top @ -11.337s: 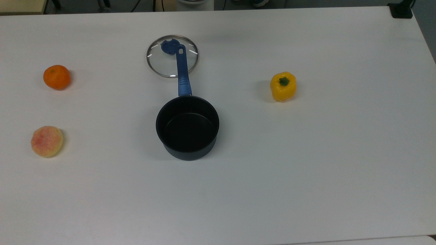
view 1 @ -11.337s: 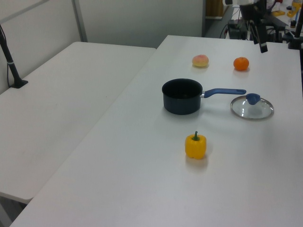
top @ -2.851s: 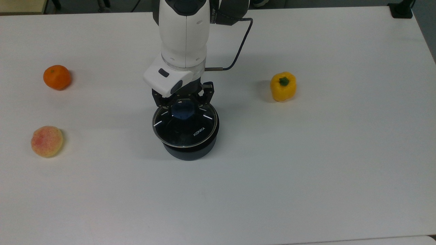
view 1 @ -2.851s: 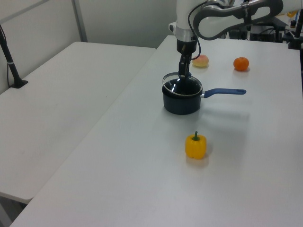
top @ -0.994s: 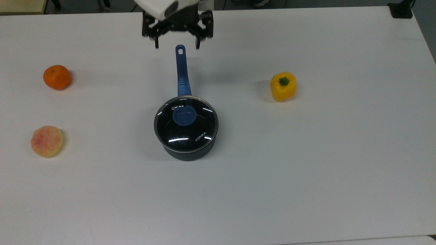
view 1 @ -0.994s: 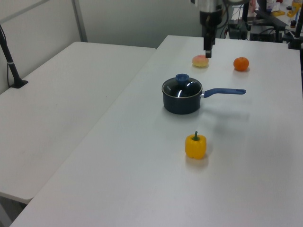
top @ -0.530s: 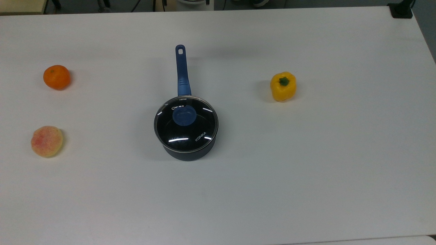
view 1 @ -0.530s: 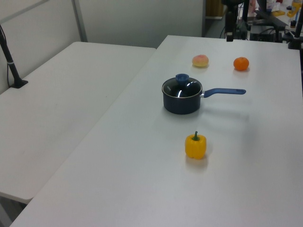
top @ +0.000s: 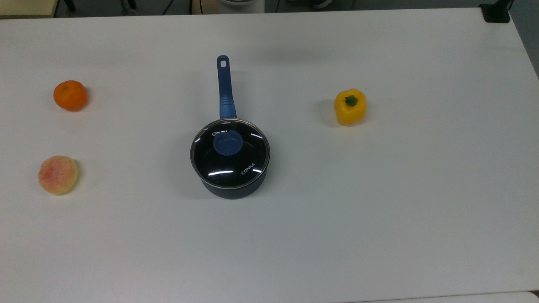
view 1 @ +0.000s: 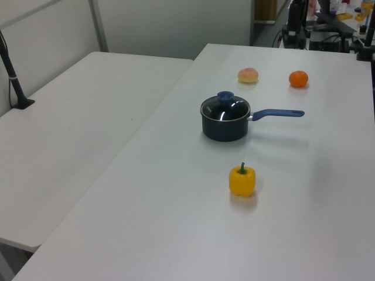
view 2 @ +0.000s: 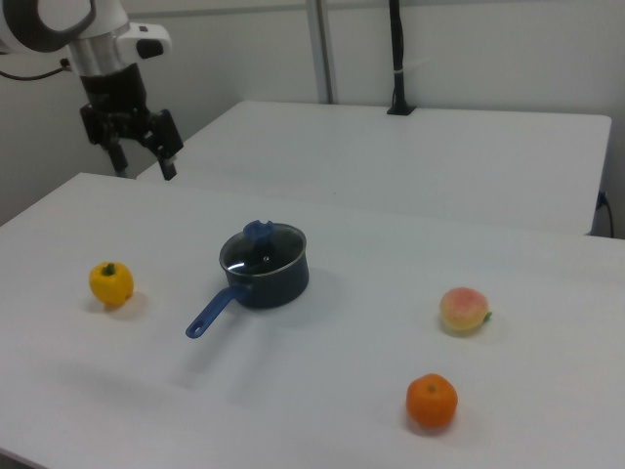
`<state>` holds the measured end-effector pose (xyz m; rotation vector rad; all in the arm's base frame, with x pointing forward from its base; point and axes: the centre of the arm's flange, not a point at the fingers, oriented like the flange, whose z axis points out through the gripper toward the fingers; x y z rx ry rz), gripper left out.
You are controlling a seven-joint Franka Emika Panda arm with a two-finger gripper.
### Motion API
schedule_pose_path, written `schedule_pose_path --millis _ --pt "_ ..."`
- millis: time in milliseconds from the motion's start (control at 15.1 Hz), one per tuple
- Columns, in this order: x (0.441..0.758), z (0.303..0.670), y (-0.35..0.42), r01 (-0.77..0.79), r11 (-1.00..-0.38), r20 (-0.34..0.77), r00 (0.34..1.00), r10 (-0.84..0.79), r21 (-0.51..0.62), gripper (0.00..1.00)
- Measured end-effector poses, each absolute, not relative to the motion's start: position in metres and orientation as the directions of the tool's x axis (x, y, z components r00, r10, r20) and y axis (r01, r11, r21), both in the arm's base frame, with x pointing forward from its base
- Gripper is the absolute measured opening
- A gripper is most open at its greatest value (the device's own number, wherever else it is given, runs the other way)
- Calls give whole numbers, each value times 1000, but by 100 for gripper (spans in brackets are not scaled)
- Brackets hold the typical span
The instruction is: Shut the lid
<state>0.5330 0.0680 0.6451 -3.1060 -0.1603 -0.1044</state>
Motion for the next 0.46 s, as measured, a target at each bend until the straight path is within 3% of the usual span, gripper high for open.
schedule_pose_path --millis 133,464 --pt "541 644 60 88 -996 120 989 83 -34 100" --pt "544 638 61 90 -995 118 989 86 -35 100"
